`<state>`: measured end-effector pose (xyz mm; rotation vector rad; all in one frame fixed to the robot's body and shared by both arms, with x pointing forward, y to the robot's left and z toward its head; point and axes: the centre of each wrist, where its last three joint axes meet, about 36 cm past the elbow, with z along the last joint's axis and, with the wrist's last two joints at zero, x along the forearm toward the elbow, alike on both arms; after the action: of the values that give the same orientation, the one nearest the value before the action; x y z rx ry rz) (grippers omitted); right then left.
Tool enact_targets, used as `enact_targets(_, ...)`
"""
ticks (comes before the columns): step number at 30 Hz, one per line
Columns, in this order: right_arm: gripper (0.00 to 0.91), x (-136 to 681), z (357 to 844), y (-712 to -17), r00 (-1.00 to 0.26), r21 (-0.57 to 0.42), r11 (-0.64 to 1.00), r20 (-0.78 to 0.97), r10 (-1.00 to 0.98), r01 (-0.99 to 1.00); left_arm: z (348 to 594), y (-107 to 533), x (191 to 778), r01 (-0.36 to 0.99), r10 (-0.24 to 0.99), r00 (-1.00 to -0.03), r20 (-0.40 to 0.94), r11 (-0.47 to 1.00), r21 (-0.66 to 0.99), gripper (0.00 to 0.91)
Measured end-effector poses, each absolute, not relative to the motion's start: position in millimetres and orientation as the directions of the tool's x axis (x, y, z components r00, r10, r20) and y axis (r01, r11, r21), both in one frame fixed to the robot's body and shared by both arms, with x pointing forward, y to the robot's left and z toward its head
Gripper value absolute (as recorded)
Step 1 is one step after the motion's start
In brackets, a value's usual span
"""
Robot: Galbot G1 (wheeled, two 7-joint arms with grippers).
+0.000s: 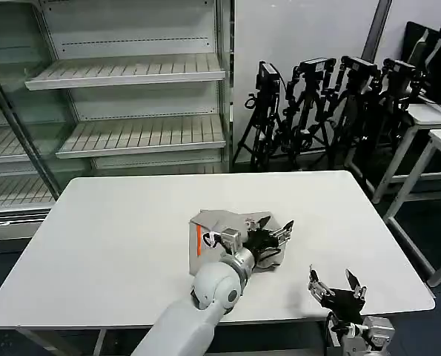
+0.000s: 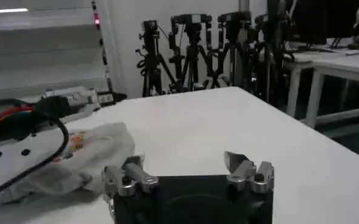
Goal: Fold and organize the clothes.
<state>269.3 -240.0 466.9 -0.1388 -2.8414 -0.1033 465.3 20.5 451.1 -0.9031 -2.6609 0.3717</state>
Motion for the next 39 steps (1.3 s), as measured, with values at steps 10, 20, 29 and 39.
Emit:
enact_targets(10,0.907,268.0,472.8,-237.1,-0.974,0.018,0.997,0.214,0.073,0.079,458.1,71.9,440.7,0.498,0.529,-0.845,0.081,0.833,-0.239,0.907)
enact_targets(20,0.907,271.9,468.3,-232.4,-0.992,-0.037,0.998,0.115,0.056,0.052,442.4,146.8,378.5,0.274,0.272,-0.961,-0.052,0.961,-0.027,0.907)
enact_targets(29,0.907,275.7,464.0,-230.4,-0.997,-0.058,0.997,0.062,0.05,0.046,434.2,186.7,320.8,0.111,0.12,-0.987,-0.111,0.99,0.084,0.907)
enact_targets(39,0.907,275.7,455.8,-226.3,-0.997,-0.067,0.997,0.057,0.045,0.041,438.2,195.1,280.3,0.071,0.081,-0.992,-0.098,0.993,0.099,0.907)
